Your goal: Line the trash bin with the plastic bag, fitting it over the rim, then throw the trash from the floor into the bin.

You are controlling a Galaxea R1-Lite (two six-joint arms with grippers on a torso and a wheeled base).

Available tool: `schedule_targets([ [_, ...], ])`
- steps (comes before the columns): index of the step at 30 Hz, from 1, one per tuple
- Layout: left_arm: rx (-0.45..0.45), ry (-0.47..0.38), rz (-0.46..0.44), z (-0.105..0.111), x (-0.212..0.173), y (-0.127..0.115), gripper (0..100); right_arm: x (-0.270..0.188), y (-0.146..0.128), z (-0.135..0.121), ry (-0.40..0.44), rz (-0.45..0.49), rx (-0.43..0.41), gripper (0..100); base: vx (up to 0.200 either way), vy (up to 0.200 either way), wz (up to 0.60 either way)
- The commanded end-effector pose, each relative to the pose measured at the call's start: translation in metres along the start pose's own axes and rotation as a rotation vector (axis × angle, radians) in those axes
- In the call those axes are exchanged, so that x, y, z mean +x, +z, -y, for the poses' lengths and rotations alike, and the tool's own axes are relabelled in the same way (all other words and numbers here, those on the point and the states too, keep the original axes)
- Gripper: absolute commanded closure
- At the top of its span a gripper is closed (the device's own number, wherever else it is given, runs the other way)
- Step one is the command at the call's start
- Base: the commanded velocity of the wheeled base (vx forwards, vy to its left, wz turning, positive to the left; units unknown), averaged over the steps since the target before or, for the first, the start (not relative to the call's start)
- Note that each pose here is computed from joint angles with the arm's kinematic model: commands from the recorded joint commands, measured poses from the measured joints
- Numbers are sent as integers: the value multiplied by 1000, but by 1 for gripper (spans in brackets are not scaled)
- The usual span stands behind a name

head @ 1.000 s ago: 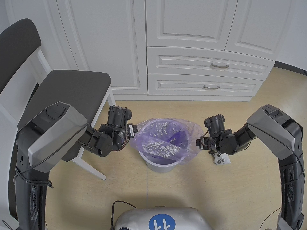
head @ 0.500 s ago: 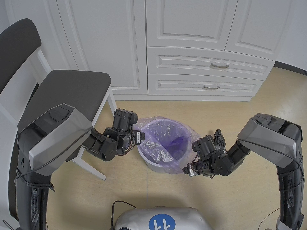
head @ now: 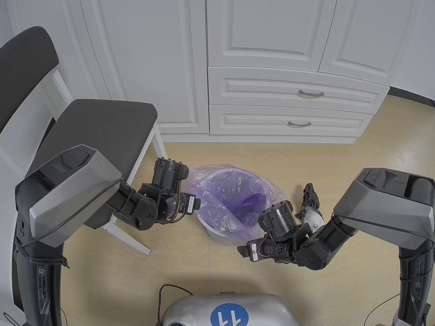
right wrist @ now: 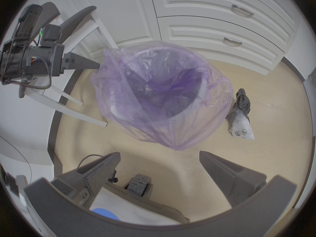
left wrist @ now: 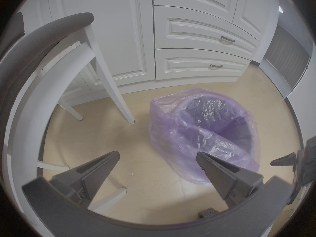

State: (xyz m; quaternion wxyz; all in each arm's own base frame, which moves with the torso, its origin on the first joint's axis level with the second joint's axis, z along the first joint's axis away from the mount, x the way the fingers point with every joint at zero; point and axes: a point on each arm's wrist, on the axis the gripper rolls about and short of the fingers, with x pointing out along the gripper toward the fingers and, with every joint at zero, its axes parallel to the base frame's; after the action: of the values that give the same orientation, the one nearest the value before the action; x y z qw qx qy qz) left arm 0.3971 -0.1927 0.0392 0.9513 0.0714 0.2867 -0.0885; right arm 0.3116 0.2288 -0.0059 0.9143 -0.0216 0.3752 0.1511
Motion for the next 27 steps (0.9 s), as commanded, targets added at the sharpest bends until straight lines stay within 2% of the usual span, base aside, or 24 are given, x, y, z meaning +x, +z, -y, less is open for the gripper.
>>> schedule_targets([
  [1,22,-8,-35,-20,-25,-6,0,-30,13,-3,37,51,2,0,0,0,0],
  [4,58,-53,-109,-38,-34,-27,0,-41,28,2,44,101,36,0,0,0,0],
  [8,64,-42,-139,-54,-35,-43,0,-45,45,13,30,156,76,0,0,0,0],
  [10,46,-37,-128,-62,-34,-48,0,-44,55,17,31,193,111,0,0,0,0],
  [14,12,-59,-50,-68,-38,-38,0,-36,59,5,67,222,215,0,0,0,0],
  [17,7,-63,-62,-69,-51,-43,0,-28,55,-6,83,211,232,0,0,0,0],
  [19,-9,-66,-82,-71,-72,-54,0,-22,50,-11,83,196,210,0,0,0,0],
  [22,-49,-61,-35,-78,-92,-59,0,-22,47,-20,99,191,159,0,0,0,0],
  [23,-100,-72,38,-85,-106,-57,0,-23,50,-27,110,201,48,0,0,0,0],
  [24,-111,-76,56,-87,-109,-57,0,-23,51,-29,110,205,13,0,0,0,0],
  [25,-130,-87,105,-92,-119,-55,0,-21,52,-33,106,219,-102,0,0,0,0],
  [26,-134,-88,125,-94,-122,-55,0,-20,52,-36,106,223,-148,0,0,0,0],
  [27,-134,-88,125,-94,-122,-55,0,-20,52,-36,106,223,-148,0,0,0,0],
])
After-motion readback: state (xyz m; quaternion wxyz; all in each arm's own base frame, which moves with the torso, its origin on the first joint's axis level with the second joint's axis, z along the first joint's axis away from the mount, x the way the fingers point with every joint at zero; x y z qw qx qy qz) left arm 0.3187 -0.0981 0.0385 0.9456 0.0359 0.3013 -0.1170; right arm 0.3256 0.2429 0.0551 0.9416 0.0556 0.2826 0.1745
